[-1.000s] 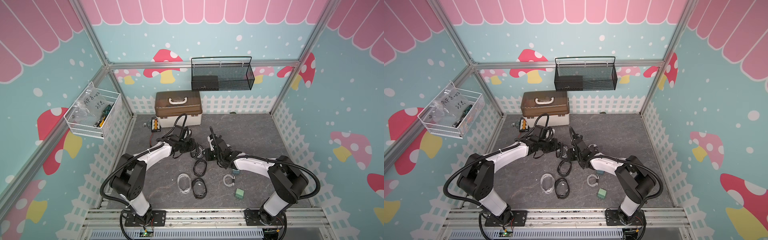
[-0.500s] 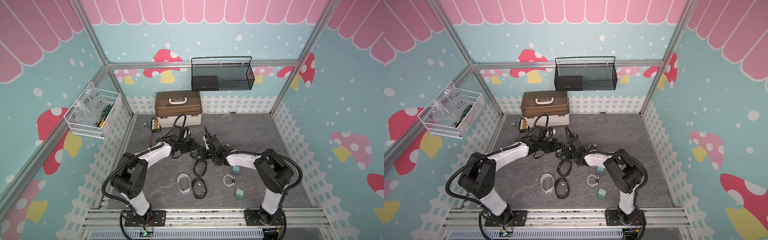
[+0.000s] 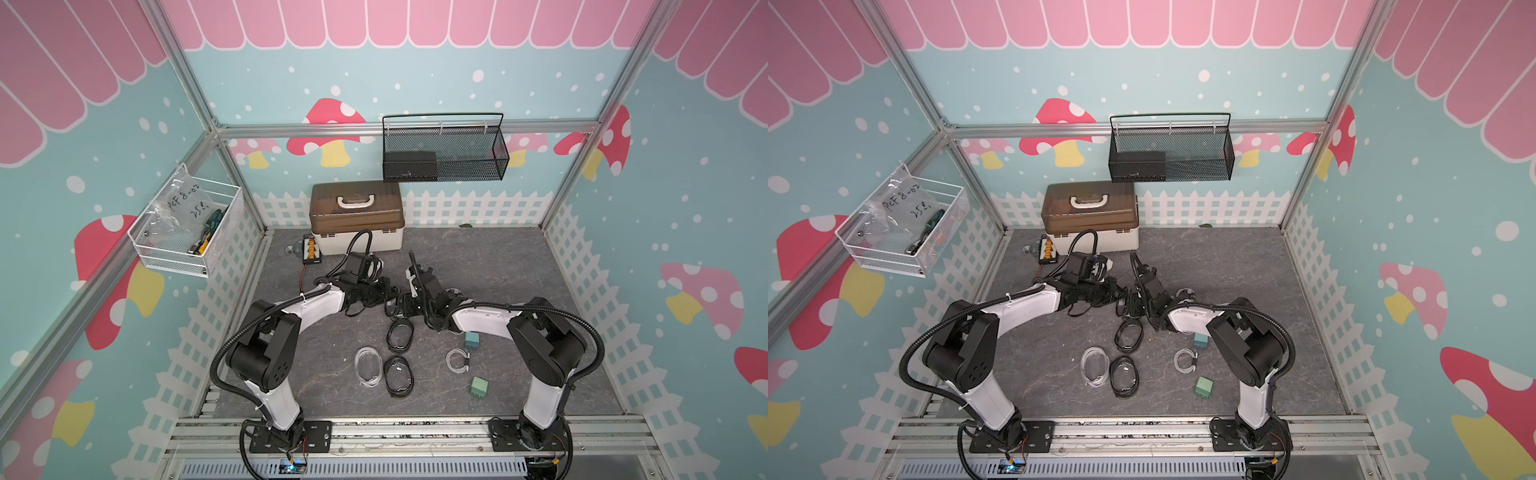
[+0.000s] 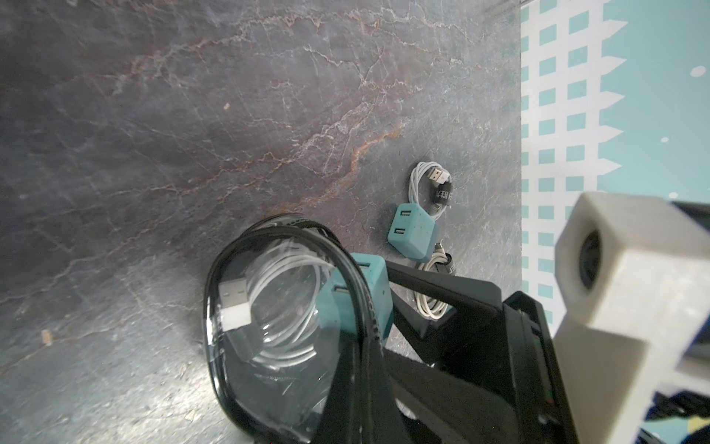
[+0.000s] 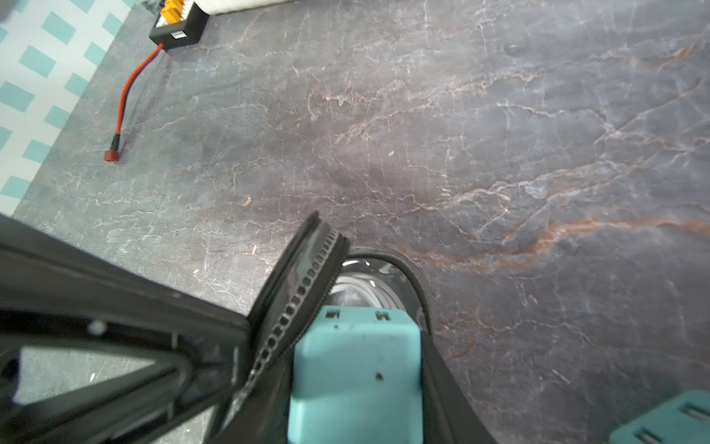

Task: Pack away charging kits
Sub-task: Place the storage bag at the center of the board.

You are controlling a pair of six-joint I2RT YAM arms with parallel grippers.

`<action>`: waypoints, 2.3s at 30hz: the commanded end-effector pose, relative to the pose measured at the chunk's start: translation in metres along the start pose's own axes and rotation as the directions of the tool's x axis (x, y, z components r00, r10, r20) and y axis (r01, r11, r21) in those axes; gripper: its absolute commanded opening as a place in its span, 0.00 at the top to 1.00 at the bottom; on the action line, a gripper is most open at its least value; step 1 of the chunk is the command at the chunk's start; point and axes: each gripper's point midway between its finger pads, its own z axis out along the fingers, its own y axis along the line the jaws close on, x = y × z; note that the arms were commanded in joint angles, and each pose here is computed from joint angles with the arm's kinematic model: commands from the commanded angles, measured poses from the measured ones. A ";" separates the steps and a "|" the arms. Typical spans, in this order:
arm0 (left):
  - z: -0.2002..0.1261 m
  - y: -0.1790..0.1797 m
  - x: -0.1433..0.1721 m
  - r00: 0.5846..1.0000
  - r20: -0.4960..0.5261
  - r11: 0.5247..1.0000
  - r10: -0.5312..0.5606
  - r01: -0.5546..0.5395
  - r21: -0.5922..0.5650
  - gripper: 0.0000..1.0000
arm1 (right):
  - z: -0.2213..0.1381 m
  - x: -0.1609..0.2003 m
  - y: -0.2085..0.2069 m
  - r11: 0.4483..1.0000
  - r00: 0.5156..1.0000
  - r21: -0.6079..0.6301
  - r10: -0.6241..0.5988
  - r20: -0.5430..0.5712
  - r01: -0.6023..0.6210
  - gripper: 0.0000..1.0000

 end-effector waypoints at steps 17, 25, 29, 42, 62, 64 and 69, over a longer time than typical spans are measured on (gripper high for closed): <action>0.009 -0.001 0.005 1.000 -0.021 0.999 -0.006 0.007 0.041 1.00 | 0.029 0.000 0.013 0.998 1.000 -0.057 -0.024 0.008 0.025 0.64; 0.011 -0.002 0.004 1.000 -0.026 0.999 -0.010 0.011 0.050 1.00 | 0.036 -0.006 0.015 0.999 1.000 -0.048 -0.007 0.001 0.007 0.63; 0.011 0.001 0.006 1.000 -0.024 0.999 -0.013 0.014 0.045 1.00 | 0.033 -0.010 0.019 0.998 1.000 -0.057 -0.002 0.009 0.002 0.55; 0.012 0.008 0.003 0.999 -0.021 0.999 -0.037 0.037 0.030 1.00 | -0.002 -0.035 0.025 0.998 0.998 -0.054 -0.016 0.061 0.020 0.39; 0.010 0.008 0.003 0.999 -0.020 0.999 -0.036 0.036 0.026 1.00 | 0.000 -0.001 -0.044 0.981 0.996 0.182 0.079 -0.040 -0.070 0.46; 0.009 0.009 0.003 0.999 -0.015 0.999 -0.033 0.033 0.021 1.00 | 0.008 0.000 -0.039 0.985 0.995 0.158 0.083 -0.059 -0.073 0.47; 0.009 0.005 0.003 0.999 -0.017 0.999 -0.031 0.032 0.034 1.00 | 0.028 0.007 -0.032 0.988 0.990 0.133 0.091 -0.108 -0.077 0.50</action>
